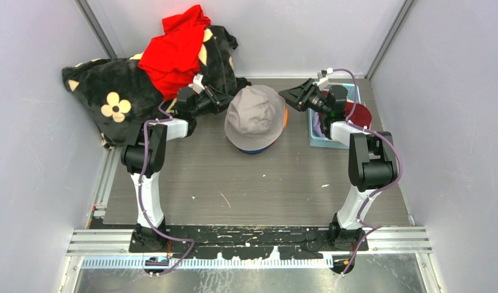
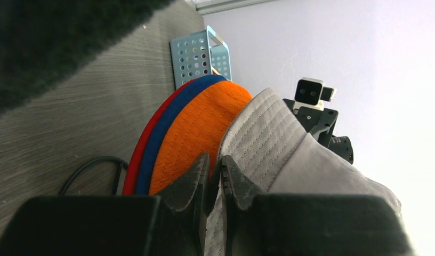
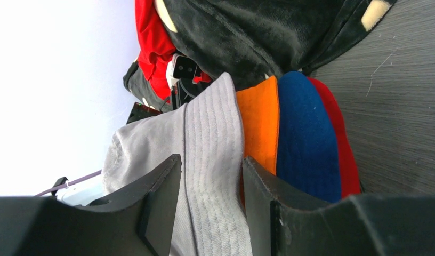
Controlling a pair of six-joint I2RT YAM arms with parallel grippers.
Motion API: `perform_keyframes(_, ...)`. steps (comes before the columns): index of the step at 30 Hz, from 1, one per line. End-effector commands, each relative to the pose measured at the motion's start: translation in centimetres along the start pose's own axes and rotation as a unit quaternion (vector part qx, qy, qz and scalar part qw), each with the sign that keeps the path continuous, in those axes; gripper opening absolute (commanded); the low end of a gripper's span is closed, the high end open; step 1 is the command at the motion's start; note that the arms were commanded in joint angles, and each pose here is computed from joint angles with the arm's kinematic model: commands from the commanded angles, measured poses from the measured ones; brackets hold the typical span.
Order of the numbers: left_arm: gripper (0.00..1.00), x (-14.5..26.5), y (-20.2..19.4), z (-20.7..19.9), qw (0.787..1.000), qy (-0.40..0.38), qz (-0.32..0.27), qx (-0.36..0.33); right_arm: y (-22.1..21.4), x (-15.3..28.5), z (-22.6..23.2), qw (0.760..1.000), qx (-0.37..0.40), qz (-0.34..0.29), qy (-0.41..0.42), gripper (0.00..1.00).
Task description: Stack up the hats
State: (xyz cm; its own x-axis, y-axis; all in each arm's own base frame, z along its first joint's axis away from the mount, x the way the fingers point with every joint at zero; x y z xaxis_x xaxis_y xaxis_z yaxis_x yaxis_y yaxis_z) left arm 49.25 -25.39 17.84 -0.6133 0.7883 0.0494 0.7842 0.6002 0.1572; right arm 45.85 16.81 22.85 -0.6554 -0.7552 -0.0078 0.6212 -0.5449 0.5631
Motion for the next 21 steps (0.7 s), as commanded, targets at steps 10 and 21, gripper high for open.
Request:
perform_keyframes(10, 0.15, -0.7, -0.5, -2.2, 0.999, -0.026, 0.025, -0.038, 0.2, -0.4, 1.4, 0.999, 0.014, -0.001, 0.034, 0.44)
perform_keyframes(21, 0.14, -0.8, -0.5, -1.6, 0.999, -0.023, 0.024, -0.035, -0.9, 0.1, -0.3, 1.000, 0.001, -0.004, 0.000, 0.01)
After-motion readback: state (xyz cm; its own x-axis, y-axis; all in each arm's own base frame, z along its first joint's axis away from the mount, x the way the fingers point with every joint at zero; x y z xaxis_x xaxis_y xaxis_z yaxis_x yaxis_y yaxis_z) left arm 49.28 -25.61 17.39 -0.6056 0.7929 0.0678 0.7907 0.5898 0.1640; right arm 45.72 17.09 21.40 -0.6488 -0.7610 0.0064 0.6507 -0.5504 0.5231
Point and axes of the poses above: each gripper's point midway between its finger pads, its own x axis back along the fingers, its own z axis along the line the jaws close on, y = z × x, the point moved 1 cm from there along x, back along the fingers, and after that the axes turned 7 degrees about x, right-handed, at the moved point
